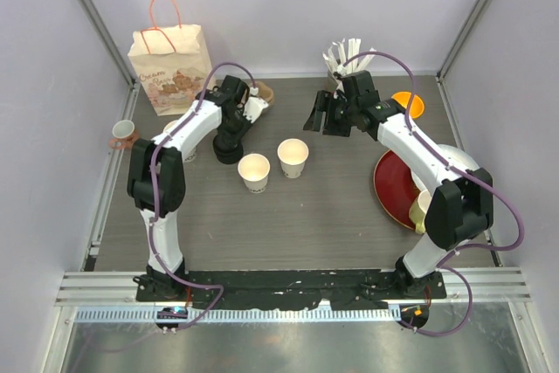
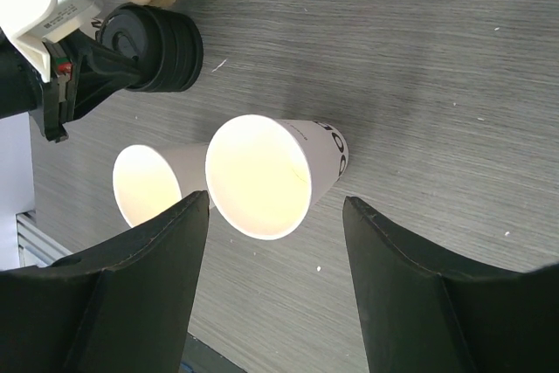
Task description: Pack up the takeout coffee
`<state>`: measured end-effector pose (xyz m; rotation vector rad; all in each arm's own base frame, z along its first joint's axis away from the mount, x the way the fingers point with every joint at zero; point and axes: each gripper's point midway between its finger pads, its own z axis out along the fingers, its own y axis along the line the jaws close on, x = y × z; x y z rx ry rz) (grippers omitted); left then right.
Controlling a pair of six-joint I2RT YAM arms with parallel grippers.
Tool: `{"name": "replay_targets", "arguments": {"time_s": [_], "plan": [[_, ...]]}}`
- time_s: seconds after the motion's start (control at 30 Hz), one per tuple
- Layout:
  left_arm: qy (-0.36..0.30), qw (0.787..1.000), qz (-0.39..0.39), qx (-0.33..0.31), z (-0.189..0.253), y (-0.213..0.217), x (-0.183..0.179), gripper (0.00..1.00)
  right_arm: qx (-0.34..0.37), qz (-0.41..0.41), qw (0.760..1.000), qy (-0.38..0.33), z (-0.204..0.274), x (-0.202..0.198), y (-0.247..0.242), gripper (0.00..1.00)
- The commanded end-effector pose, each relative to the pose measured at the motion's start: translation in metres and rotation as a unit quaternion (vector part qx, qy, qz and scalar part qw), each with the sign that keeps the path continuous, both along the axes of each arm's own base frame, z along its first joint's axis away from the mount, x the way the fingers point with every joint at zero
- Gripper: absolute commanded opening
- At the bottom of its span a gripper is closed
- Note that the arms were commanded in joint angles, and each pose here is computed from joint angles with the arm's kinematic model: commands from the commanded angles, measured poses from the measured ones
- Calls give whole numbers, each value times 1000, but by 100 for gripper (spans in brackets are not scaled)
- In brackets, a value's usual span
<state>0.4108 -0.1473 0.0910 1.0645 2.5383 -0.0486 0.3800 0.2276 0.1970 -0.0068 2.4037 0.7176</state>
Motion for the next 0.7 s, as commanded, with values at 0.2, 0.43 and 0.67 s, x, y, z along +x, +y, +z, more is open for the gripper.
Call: {"name": "replay_targets", "arguments": {"time_s": [0.2, 0.43, 0.67], "plan": [[9, 1000, -4, -18, 22, -5, -5, 0, 10, 9, 1000, -9, 7, 2, 6, 68], [-30, 998, -11, -45, 72, -9, -6, 0, 14, 11, 1000, -7, 7, 2, 8, 68], [-55, 990, -36, -124, 133, -32, -19, 0, 6, 1, 1000, -28, 18, 7, 1, 68]]}}
